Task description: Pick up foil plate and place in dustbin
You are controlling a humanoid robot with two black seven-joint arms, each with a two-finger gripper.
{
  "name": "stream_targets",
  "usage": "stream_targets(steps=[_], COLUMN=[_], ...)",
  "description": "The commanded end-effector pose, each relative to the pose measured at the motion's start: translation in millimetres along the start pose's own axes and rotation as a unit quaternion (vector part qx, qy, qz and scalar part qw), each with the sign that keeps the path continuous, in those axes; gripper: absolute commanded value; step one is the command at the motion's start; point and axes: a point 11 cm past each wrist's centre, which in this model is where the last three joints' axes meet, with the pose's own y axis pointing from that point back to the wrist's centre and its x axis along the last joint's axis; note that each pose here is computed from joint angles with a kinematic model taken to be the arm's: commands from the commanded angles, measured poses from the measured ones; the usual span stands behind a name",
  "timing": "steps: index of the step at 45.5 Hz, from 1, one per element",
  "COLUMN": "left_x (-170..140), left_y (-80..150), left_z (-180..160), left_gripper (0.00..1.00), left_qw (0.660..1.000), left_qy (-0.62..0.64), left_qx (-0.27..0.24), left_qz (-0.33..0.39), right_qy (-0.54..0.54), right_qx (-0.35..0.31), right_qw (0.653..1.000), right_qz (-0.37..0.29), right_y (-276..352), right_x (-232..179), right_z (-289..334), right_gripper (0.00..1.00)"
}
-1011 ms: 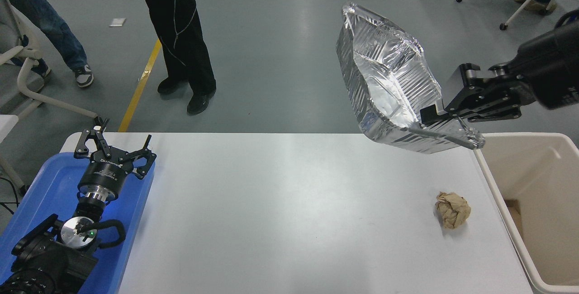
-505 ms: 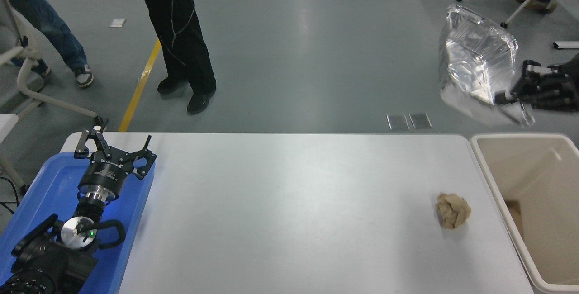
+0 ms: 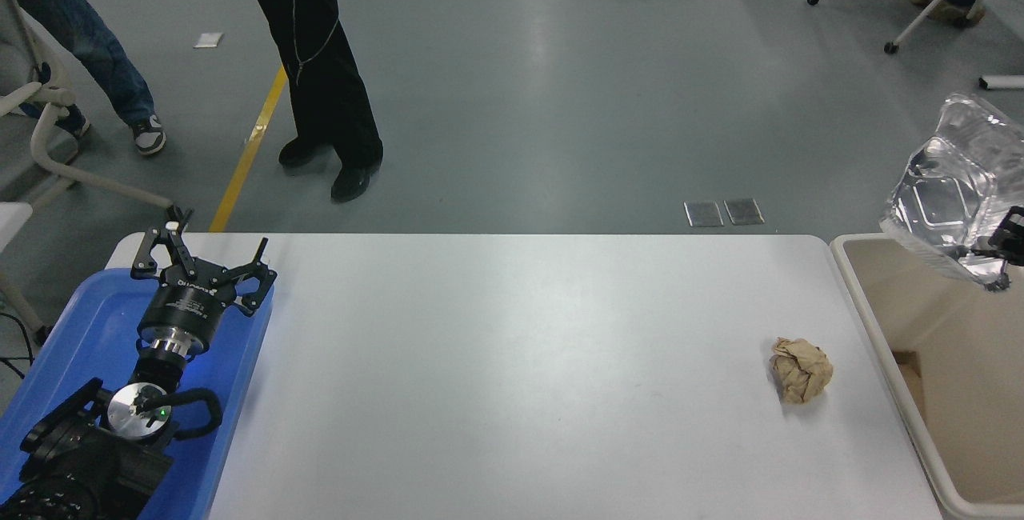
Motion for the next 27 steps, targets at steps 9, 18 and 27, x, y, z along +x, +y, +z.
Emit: stream_targets(steps=[9, 18, 27], left_x=[0, 0, 0], left_y=[0, 0, 0], left_z=[0, 0, 0], left_gripper=[0.99, 0.99, 0.99], left_qw=[1.0, 1.0, 1.0], left_qy=[0.001, 0.001, 0.001], left_qx=[-0.001, -0.001, -0.001], left_qz=[0.0, 0.0, 0.0], right_qy=[-0.067, -0.062, -0.063], right_qx=[-0.049, -0.066, -0.076], right_qw=[0.989, 0.987, 0.984], right_qz=[0.12, 0.133, 0.145], right_y=[-43, -50, -52], right_x=[-83, -108, -114], right_z=[54, 55, 54], right_gripper=[0.0, 0.0, 0.0])
